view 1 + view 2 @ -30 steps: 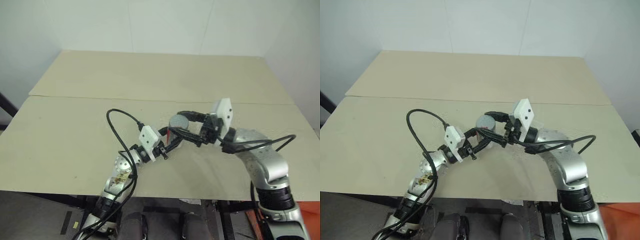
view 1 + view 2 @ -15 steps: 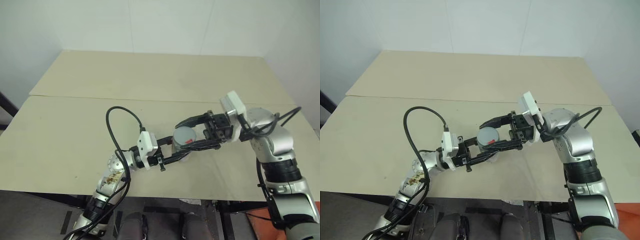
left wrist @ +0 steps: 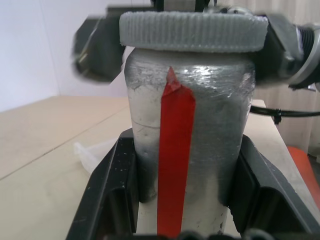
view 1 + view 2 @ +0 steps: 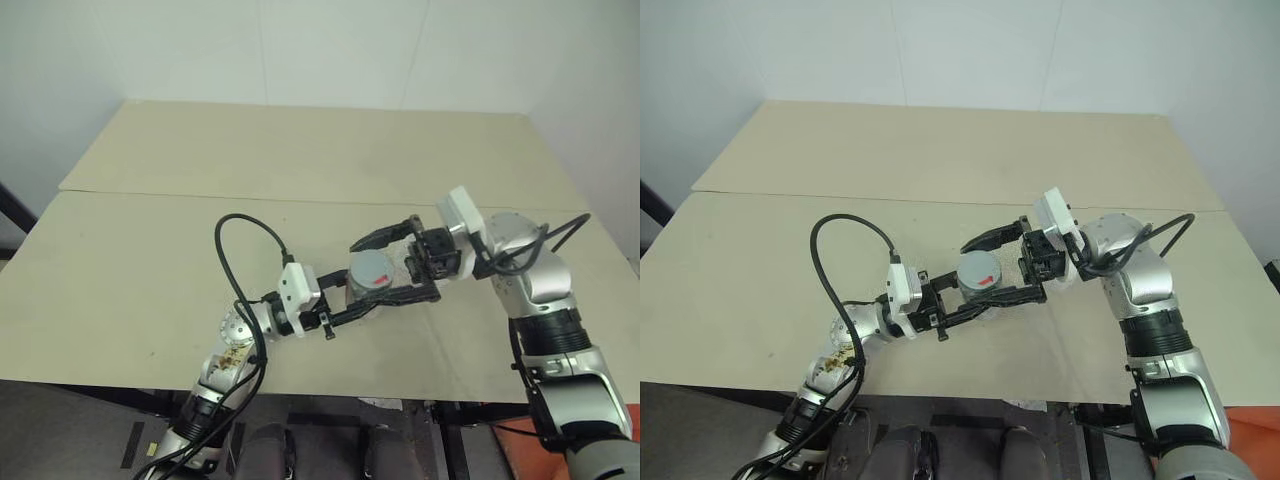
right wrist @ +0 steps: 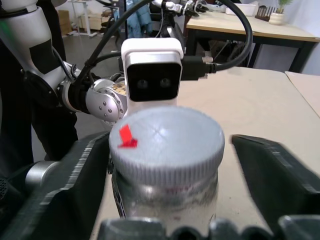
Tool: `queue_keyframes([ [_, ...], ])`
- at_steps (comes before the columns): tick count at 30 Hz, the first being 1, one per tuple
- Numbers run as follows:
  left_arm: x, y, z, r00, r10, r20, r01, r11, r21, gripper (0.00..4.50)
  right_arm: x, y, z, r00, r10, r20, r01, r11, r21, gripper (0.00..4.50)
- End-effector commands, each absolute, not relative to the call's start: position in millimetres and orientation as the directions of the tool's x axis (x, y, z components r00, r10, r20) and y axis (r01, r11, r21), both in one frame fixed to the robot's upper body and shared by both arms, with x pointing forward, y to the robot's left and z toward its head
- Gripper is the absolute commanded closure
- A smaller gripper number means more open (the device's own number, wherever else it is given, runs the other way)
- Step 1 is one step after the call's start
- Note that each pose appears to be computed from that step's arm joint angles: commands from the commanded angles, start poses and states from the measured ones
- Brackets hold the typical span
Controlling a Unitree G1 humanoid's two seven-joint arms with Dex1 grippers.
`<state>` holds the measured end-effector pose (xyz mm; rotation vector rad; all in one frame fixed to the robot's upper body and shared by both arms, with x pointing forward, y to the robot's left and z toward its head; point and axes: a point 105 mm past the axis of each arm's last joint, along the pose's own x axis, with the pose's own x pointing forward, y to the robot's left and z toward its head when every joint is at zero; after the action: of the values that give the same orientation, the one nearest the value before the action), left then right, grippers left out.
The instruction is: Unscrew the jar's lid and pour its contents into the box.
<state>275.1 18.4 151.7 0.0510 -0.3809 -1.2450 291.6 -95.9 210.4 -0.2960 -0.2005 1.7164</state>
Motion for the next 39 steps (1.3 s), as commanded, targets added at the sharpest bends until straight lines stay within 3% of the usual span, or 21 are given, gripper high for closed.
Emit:
queue_keyframes([
  [1, 277.2, 19.6, 161.6, 0.280, -0.916, 0.287, 0.890, 0.360, 0.280, 2.57, 290.8, -107.6, 229.0, -0.074, 0.997, -0.026, -0.905, -0.078, -0.418, 0.02],
  [4, 286.2, 24.6, 156.7, 0.356, -0.893, 0.276, 0.860, 0.429, 0.278, 2.57, 281.8, -120.0, 245.8, -0.023, 0.999, 0.031, -0.891, -0.007, -0.454, 0.02],
  [7, 293.0, 30.2, 156.7, 0.417, -0.860, 0.293, 0.830, 0.492, 0.263, 2.57, 283.1, -127.3, 249.5, 0.160, 0.987, 0.017, -0.833, 0.145, -0.534, 0.02],
  [13, 312.6, 32.7, 153.0, 0.557, -0.778, 0.290, 0.724, 0.627, 0.289, 2.57, 271.5, -123.5, 245.4, 0.348, 0.922, 0.170, -0.810, 0.387, -0.440, 0.02],
  [18, 324.9, 29.9, 160.5, 0.614, -0.716, 0.331, 0.655, 0.697, 0.293, 2.57, 289.1, -97.7, 229.2, 0.554, 0.803, 0.220, -0.723, 0.595, -0.352, 0.02],
  [26, 324.9, 23.3, 160.6, 0.624, -0.703, 0.342, 0.639, 0.711, 0.294, 2.57, 300.4, -76.7, 232.1, 0.674, 0.672, 0.307, -0.620, 0.741, -0.260, 0.02],
  [39, 325.4, 20.3, 162.1, 0.627, -0.696, 0.351, 0.641, 0.716, 0.275, 2.57, 296.1, -65.5, 229.4, 0.630, 0.720, 0.290, -0.660, 0.694, -0.289, 0.02],
])
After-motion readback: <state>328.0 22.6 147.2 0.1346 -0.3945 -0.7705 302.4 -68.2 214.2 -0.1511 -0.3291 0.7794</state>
